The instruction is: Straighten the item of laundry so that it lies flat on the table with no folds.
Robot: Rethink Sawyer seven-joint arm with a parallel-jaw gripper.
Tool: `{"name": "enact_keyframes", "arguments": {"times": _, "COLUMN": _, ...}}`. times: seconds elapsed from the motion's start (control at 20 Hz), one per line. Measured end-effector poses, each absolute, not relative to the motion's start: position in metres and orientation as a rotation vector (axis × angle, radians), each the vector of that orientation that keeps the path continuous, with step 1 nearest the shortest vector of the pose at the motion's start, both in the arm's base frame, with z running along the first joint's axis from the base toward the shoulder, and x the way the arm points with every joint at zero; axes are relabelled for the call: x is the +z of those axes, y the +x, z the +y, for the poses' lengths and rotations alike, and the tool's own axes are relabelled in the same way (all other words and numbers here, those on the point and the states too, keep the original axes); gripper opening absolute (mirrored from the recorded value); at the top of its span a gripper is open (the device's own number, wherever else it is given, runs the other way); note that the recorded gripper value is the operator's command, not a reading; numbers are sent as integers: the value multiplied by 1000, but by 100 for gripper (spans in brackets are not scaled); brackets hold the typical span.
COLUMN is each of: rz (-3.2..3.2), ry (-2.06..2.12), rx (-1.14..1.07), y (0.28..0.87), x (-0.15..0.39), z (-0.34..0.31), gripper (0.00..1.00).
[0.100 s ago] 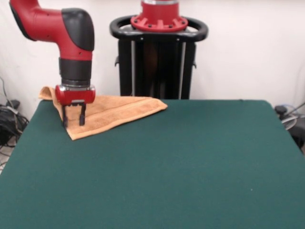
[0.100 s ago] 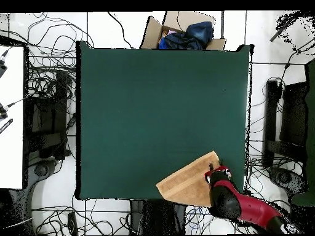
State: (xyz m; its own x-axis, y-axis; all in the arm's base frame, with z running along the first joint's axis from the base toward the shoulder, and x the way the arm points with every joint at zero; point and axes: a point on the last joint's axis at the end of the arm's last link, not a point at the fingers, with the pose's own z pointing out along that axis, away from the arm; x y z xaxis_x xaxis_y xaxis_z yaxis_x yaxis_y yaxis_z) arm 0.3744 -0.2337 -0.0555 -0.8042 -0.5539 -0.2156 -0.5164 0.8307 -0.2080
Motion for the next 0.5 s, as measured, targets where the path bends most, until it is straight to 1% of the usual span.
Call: {"name": "enact_keyframes", "arguments": {"times": 0.5, "rz": 2749, "ry": -822, "rx": -190, "y": 373, "x": -56, "z": -230, "gripper": 0}}
